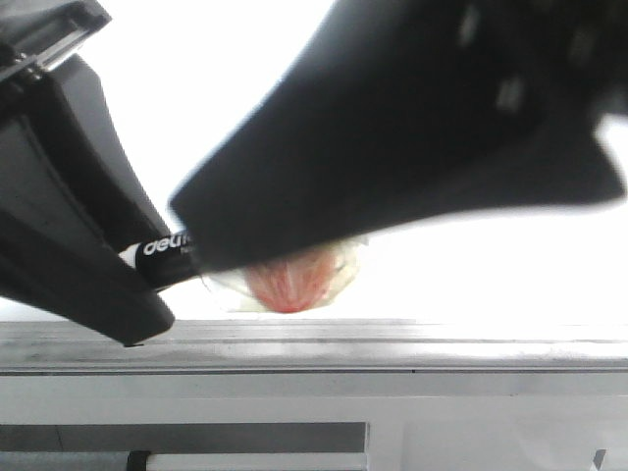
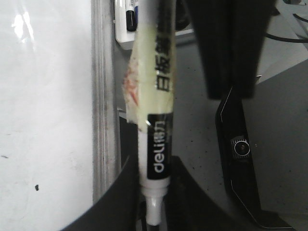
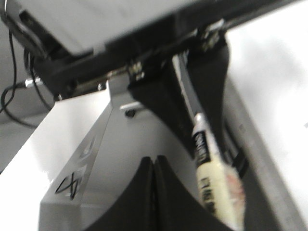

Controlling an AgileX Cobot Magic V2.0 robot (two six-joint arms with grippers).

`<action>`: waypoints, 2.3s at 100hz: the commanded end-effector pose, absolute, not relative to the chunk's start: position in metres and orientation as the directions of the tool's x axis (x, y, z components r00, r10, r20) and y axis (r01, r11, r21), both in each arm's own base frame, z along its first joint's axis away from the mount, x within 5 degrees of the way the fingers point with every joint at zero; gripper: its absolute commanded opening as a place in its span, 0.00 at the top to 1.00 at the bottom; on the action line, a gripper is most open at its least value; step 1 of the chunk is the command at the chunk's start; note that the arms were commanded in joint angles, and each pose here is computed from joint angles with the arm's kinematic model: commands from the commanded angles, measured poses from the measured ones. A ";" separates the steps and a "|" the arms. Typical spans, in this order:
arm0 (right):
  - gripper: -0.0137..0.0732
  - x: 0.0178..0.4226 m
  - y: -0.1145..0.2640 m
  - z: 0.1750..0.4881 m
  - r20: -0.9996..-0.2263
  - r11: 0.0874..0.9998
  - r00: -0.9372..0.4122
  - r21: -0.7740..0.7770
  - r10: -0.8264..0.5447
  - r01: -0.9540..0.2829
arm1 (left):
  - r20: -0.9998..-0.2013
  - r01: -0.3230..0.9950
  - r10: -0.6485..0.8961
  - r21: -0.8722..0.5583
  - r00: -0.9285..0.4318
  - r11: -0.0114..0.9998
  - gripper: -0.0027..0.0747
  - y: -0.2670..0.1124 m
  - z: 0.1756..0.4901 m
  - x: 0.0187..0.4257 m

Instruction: Write number 6 on whiteboard

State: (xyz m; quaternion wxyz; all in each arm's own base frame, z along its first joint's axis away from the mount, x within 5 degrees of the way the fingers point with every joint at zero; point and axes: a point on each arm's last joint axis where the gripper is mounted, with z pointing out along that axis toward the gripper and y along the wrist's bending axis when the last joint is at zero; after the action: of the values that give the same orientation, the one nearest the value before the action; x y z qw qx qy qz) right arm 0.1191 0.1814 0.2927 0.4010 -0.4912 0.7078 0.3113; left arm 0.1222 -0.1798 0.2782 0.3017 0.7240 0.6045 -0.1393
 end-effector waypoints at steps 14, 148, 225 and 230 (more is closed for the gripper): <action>0.92 0.124 0.172 0.321 -0.938 0.432 -0.117 -0.038 -0.327 -0.901 | -0.619 0.951 0.750 0.307 0.232 -0.040 0.99 -0.182 0.295 0.123; 0.48 0.120 0.136 0.332 -0.908 0.425 0.002 -0.199 -0.420 -0.883 | -0.600 0.929 0.763 0.370 0.240 -0.001 0.99 -0.181 0.296 0.130; 0.46 0.143 0.138 0.311 -0.869 0.451 -0.129 -0.117 -0.478 -0.885 | -0.652 0.922 0.709 0.388 0.270 0.006 0.99 -0.186 0.301 0.130; 0.46 0.143 0.141 0.310 -0.870 0.443 -0.131 -0.108 -0.476 -0.890 | -0.651 0.922 0.709 0.388 0.272 0.003 0.99 -0.186 0.301 0.130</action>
State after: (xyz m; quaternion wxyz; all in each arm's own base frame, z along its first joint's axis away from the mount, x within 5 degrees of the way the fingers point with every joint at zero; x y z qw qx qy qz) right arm 0.1386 0.1364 0.2989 0.4286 -0.4952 0.7236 0.2178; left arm 0.1287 -0.1837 0.2834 0.3481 0.7137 0.5945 -0.1262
